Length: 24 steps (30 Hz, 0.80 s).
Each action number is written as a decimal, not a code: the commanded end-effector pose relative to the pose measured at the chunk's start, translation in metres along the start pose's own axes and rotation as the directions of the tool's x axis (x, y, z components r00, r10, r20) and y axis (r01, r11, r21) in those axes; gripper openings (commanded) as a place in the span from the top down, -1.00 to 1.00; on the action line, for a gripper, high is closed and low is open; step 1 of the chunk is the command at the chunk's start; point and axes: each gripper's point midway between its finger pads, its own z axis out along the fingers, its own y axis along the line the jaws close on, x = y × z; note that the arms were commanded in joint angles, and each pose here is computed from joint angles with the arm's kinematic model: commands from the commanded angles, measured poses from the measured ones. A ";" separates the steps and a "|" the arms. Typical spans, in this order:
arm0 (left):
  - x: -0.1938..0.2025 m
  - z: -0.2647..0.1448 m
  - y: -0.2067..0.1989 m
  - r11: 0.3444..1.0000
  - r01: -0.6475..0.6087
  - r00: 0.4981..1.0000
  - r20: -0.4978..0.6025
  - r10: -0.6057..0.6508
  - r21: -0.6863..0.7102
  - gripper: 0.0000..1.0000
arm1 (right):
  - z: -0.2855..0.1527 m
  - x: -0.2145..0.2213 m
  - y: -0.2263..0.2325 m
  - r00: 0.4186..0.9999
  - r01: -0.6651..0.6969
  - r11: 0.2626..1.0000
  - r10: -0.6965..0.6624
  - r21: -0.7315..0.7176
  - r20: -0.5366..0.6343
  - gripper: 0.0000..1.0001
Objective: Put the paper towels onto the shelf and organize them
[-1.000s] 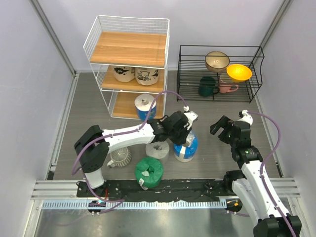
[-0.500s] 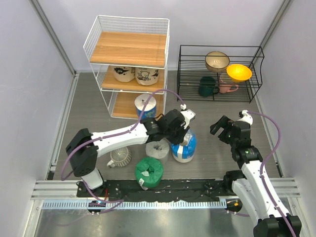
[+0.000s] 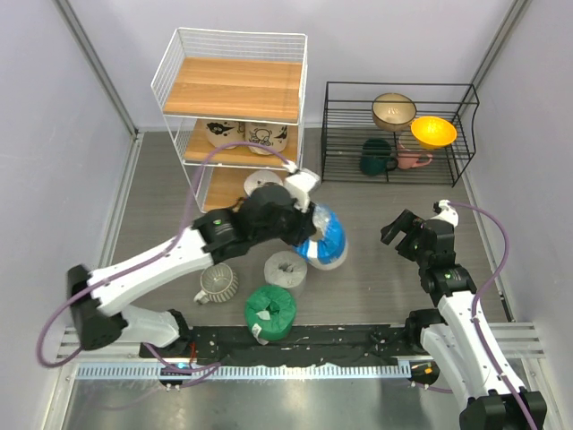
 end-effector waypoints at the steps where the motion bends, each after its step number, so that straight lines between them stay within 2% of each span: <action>1: -0.052 -0.072 0.051 0.970 0.182 0.952 0.274 -0.134 -0.159 1.00 | 0.001 -0.004 0.005 1.000 -0.008 1.000 0.009 -0.022 0.022 -0.91; 5: -0.044 -0.138 0.098 0.901 0.338 0.882 0.425 -0.202 -0.273 1.00 | 0.003 -0.002 0.004 1.000 -0.013 1.000 0.013 -0.024 0.019 -0.92; 8: -0.021 -0.164 0.132 0.808 0.418 0.864 0.455 -0.214 -0.414 0.99 | 0.005 -0.001 0.006 1.000 -0.017 0.999 0.017 -0.030 0.015 -0.91; 9: -0.006 -0.171 0.140 0.785 0.417 0.876 0.434 -0.212 -0.459 0.99 | 0.005 -0.001 0.006 1.000 -0.018 0.999 0.019 -0.033 0.016 -0.91; 12: 0.015 -0.176 0.156 0.712 0.462 0.866 0.443 -0.232 -0.529 1.00 | 0.006 0.000 0.007 1.000 -0.022 0.999 0.022 -0.034 0.010 -0.91; 19: 0.043 -0.164 0.179 0.597 0.506 0.853 0.463 -0.240 -0.623 1.00 | 0.005 -0.001 0.008 1.000 -0.018 0.999 0.019 -0.041 0.017 -0.91; 24: 0.045 -0.156 0.198 0.526 0.560 0.818 0.526 -0.233 -0.640 0.99 | 0.004 -0.002 0.007 1.000 -0.018 0.999 0.019 -0.037 0.019 -0.91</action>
